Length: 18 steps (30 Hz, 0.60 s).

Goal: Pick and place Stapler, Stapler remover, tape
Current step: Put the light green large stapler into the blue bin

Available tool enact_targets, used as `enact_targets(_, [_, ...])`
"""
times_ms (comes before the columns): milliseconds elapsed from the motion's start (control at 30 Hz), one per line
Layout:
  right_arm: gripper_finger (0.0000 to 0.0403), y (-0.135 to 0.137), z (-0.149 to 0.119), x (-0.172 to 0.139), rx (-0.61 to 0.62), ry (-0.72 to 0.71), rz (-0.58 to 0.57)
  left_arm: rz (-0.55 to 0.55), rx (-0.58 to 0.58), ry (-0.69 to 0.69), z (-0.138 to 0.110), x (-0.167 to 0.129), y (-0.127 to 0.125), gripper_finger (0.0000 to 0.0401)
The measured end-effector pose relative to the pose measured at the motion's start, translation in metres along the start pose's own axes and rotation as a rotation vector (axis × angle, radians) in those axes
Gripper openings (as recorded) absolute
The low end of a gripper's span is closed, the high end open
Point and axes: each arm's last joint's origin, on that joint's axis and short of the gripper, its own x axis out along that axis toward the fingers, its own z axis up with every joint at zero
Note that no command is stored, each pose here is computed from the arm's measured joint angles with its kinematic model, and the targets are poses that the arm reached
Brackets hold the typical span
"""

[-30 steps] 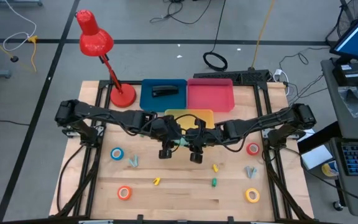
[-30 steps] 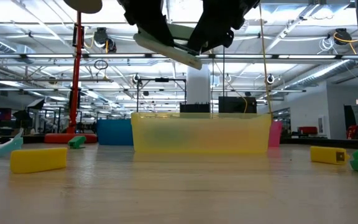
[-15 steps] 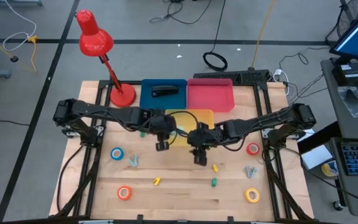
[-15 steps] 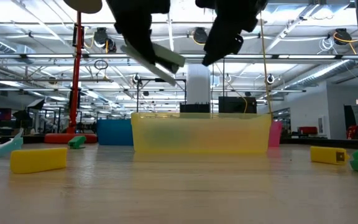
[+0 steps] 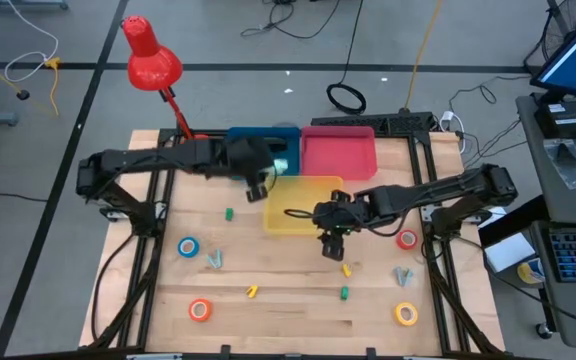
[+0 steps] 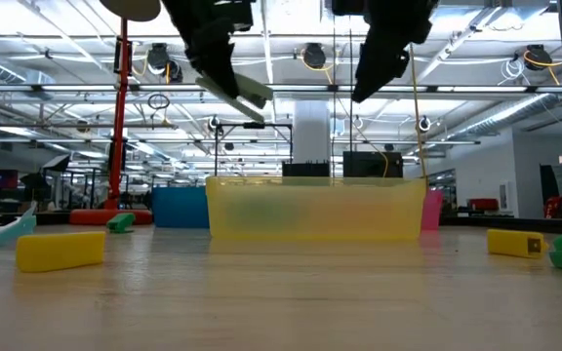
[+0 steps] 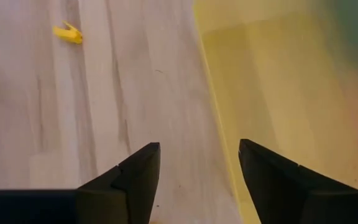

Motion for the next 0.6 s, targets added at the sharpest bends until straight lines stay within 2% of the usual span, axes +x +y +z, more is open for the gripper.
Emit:
enact_targets(133, [0.0206,-0.003,-0.005,-0.011,-0.001,0.022,-0.007,-0.072,-0.001,-0.158,0.005,0.016,0.027,0.0120])
enact_targets(200, [0.0207,-0.004,-0.007,-0.016,-0.007,0.032,-0.010,-0.122,-0.005,-0.191,-0.003,0.030,0.037,0.0120])
enact_targets(300, [0.0208,-0.005,-0.012,-0.025,-0.003,0.052,-0.019,-0.132,-0.031,-0.277,-0.014,0.049,0.052,0.0120])
enact_targets(600, [0.0205,-0.013,-0.013,-0.048,0.010,-0.005,-0.009,-0.093,-0.103,-0.293,-0.065,0.092,0.084,0.0120])
